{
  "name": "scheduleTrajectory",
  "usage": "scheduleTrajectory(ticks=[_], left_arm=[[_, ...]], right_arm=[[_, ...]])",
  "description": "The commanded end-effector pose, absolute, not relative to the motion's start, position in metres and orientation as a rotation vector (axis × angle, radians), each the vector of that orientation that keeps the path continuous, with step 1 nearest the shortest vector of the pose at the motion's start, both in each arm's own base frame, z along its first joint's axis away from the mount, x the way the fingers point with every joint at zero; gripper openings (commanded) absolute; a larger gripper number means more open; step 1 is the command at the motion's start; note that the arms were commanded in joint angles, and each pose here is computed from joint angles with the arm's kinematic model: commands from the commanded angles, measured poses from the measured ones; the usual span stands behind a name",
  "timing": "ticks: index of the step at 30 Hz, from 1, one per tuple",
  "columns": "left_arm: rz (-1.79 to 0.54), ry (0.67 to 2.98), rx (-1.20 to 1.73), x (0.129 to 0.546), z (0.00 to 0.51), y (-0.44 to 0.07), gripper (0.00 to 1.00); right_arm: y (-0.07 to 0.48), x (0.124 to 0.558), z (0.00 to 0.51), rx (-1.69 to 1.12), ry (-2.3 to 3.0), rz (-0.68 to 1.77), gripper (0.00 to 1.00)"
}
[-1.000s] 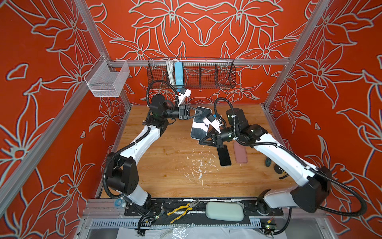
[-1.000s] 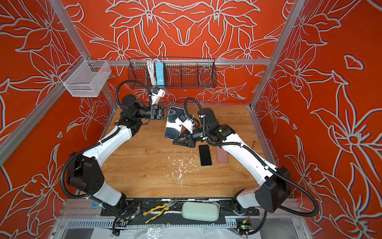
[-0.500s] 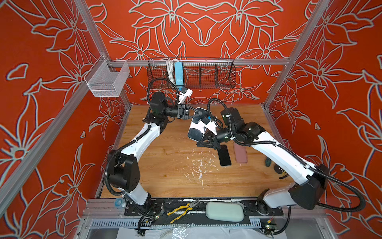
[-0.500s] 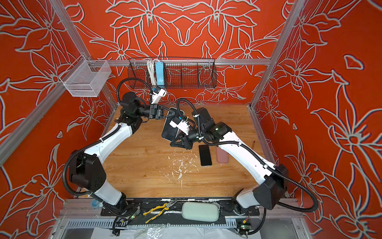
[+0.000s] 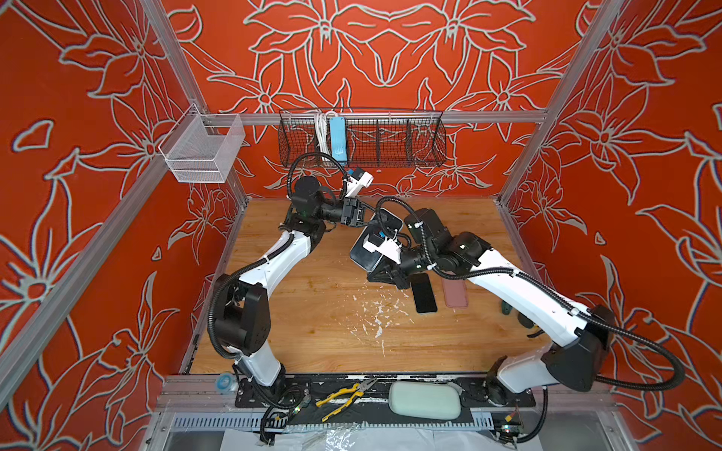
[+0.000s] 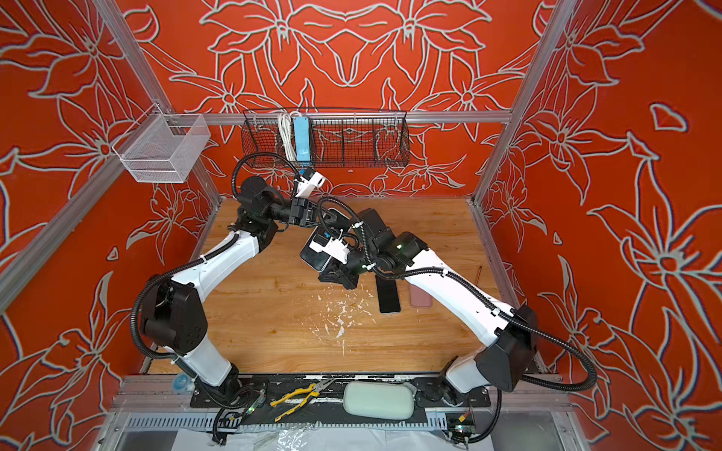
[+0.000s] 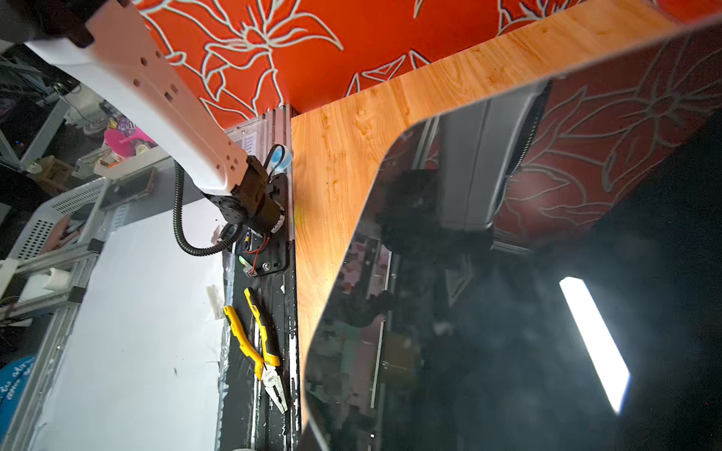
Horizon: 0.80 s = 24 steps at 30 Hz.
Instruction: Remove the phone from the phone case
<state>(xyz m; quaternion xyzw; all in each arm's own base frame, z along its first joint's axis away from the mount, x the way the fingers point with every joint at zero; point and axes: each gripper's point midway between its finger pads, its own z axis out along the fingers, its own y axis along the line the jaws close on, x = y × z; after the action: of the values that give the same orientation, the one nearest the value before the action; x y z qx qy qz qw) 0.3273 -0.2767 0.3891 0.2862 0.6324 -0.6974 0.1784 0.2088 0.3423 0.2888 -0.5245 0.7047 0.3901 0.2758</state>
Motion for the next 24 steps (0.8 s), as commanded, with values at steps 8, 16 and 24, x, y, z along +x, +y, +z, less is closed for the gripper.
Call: scheduleTrajectory(ticks=[8, 16, 24], left_arm=[[-1.938, 1.679, 0.769, 0.325, 0.414, -0.281, 0.00], [-1.863, 1.658, 0.695, 0.328, 0.431, -0.270, 0.00], [-1.462, 1.850, 0.203, 0.360, 0.411, -0.235, 0.00]], right_arm=[[0.338, 0.206, 0.322, -1.370, 1.681, 1.096, 0.09], [0.299, 0.213, 0.333, -1.124, 1.671, 1.268, 0.14], [0.277, 0.230, 0.317, -0.849, 1.727, 1.386, 0.36]])
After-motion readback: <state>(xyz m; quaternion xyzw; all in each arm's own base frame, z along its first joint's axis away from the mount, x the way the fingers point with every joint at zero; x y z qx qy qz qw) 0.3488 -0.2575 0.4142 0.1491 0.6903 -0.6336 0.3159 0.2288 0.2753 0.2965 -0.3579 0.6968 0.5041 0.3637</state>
